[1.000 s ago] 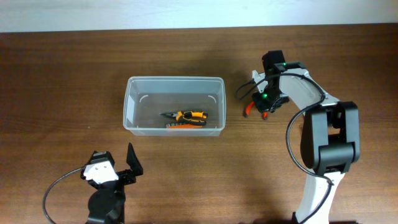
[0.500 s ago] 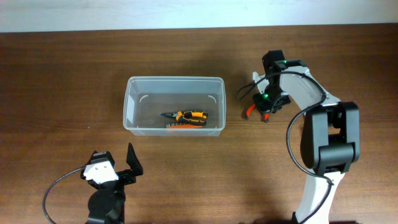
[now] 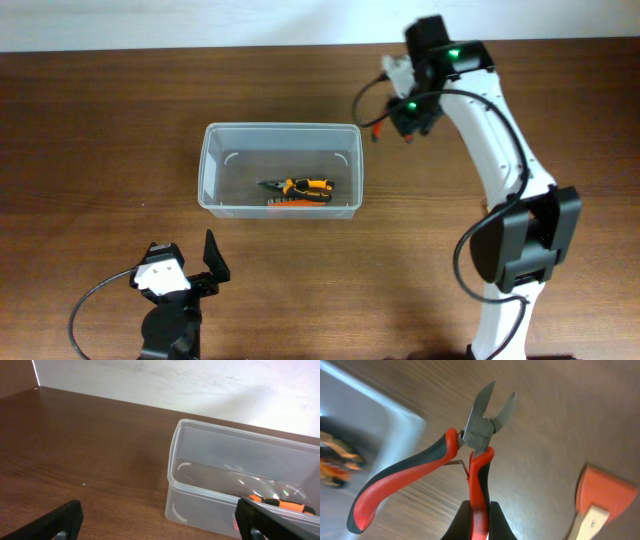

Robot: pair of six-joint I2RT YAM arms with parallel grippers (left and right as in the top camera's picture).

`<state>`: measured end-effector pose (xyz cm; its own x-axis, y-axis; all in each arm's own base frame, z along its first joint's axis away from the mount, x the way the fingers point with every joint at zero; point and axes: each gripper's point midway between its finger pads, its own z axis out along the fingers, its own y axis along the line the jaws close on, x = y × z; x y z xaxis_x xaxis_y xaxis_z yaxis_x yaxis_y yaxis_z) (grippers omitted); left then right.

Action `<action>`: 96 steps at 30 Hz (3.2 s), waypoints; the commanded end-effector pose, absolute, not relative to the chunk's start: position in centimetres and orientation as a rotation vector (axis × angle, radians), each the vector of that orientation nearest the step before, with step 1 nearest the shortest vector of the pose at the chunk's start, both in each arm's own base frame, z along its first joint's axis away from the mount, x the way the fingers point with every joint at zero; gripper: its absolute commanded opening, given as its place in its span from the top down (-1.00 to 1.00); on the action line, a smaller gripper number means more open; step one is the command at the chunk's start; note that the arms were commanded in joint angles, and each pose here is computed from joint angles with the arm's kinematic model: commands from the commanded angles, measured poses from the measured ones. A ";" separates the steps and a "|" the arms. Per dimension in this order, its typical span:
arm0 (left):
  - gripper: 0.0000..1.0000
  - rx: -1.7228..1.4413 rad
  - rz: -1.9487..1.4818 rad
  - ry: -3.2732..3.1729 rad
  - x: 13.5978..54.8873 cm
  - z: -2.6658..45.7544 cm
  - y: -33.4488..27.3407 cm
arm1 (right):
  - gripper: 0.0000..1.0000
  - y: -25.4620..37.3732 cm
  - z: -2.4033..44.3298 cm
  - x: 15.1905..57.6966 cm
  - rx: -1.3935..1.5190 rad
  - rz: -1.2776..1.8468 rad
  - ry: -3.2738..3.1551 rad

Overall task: Pack container
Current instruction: 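Carry the red-handled pliers into the container and release, then move right gripper to the wooden-handled orange scraper and grasp handle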

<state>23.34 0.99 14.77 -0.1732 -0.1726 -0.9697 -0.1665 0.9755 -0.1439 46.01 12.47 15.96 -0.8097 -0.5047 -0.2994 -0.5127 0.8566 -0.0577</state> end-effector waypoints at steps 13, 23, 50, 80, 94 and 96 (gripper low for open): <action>-0.99 -0.244 0.001 1.754 23.3 14.7 1.0 | 0.92 27.7 20.4 39.9 -1.829 0.069 1.990; -0.99 -0.244 0.001 1.754 23.3 14.7 1.0 | 0.92 30.6 18.6 40.1 -1.955 0.054 1.842; -0.98 -0.244 0.001 1.754 23.3 14.7 1.0 | -0.11 32.5 7.1 41.2 -1.961 0.203 2.064; -0.99 -0.244 0.002 1.754 23.3 14.7 1.0 | -0.50 6.7 24.5 43.5 -0.412 -0.134 2.755; -0.98 -0.244 0.001 1.754 23.3 14.7 1.0 | -0.59 -9.0 20.5 42.0 0.082 -0.192 2.959; -0.98 -0.244 0.001 1.754 23.3 14.7 1.0 | -0.58 -10.0 19.3 41.6 0.068 -0.193 2.996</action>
